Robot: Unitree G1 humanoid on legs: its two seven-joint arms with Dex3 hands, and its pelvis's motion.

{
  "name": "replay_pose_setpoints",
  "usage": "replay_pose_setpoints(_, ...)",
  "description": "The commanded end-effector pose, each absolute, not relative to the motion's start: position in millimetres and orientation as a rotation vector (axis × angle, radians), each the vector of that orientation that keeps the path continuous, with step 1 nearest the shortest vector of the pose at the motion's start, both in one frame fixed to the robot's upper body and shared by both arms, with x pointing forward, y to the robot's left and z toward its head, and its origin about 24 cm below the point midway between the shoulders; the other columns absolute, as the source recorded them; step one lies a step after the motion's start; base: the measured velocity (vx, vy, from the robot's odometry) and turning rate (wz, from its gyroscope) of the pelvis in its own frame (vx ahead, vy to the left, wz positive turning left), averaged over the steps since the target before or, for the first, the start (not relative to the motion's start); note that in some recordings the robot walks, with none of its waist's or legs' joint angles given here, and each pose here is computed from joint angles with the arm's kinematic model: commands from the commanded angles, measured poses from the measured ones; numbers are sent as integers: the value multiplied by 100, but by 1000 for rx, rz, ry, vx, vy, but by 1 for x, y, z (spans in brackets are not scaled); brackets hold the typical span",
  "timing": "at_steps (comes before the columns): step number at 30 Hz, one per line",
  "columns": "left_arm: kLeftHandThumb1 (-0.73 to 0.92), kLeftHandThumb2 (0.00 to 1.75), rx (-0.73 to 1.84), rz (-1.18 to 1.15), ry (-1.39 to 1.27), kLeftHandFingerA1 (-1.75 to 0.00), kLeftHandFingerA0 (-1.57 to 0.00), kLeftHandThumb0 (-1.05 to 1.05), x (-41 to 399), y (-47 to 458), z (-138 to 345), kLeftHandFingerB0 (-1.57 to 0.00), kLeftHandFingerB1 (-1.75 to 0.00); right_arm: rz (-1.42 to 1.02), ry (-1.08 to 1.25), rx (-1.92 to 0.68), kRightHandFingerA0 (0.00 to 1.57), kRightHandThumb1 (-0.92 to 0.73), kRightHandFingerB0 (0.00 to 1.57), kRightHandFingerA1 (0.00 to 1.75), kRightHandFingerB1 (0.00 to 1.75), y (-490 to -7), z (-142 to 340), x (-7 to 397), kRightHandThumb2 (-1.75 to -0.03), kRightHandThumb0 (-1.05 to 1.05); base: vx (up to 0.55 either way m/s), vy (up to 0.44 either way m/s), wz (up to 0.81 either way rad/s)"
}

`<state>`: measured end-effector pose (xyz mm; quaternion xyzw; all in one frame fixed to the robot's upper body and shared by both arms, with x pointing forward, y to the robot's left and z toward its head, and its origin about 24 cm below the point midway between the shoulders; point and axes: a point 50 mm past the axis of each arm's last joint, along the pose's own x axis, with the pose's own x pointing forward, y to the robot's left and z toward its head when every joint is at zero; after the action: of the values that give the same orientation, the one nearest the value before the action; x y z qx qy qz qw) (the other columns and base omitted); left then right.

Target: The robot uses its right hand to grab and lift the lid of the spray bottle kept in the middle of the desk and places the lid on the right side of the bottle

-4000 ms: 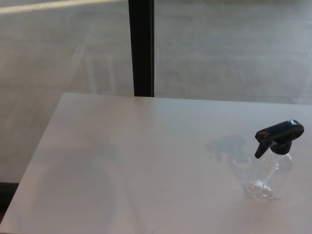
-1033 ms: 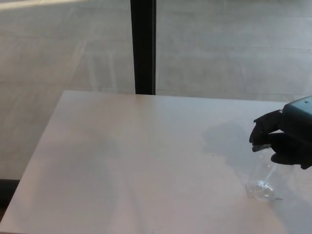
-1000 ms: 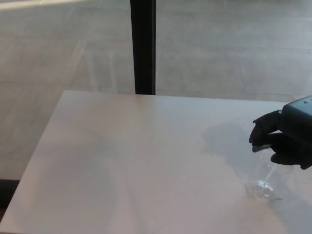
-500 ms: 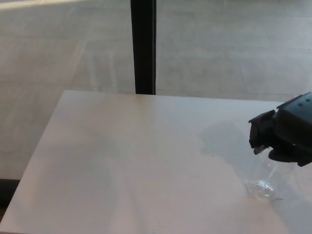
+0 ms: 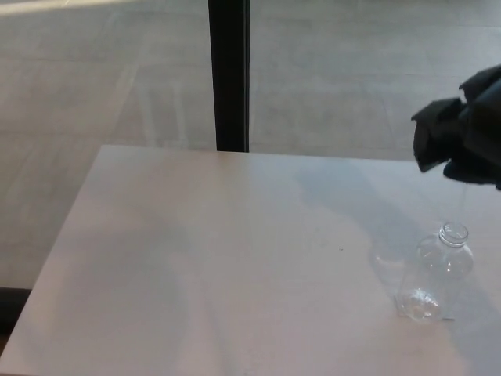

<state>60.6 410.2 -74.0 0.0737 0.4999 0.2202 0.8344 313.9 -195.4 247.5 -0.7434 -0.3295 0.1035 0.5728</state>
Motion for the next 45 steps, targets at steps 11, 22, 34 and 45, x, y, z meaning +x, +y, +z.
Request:
replay_pose_setpoints(11, 70, 111, 167, 472, 1043, -59, -48, -84, 57, 416, -69, -33, -51, 31, -757, -1642, 86, -71, 87, 167, 87, -239, 307, 321, -65, -27, 0, 0, 0)
replay_pose_setpoints(22, 90, 67, 179, 468, 1061, -49, -58, -84, 49, 412, -73, -42, -39, -116, -449, -1508, 95, -62, 95, 156, 96, -304, 246, 310, -93, -23, 0, 0, 0)
replay_pose_setpoints(34, 89, 67, 158, 484, 1058, -49, -57, -84, 49, 409, -77, -41, -39, 174, -280, -1495, 86, -75, 86, 160, 92, -300, 110, 279, -69, -32, 0, 0, 0)
replay_pose_setpoints(45, 89, 67, 172, 473, 1059, -48, -57, -85, 50, 410, -75, -40, -38, 302, -33, -1533, 58, -74, 44, 88, 37, -295, 58, 274, -63, -45, 0, 0, 0)
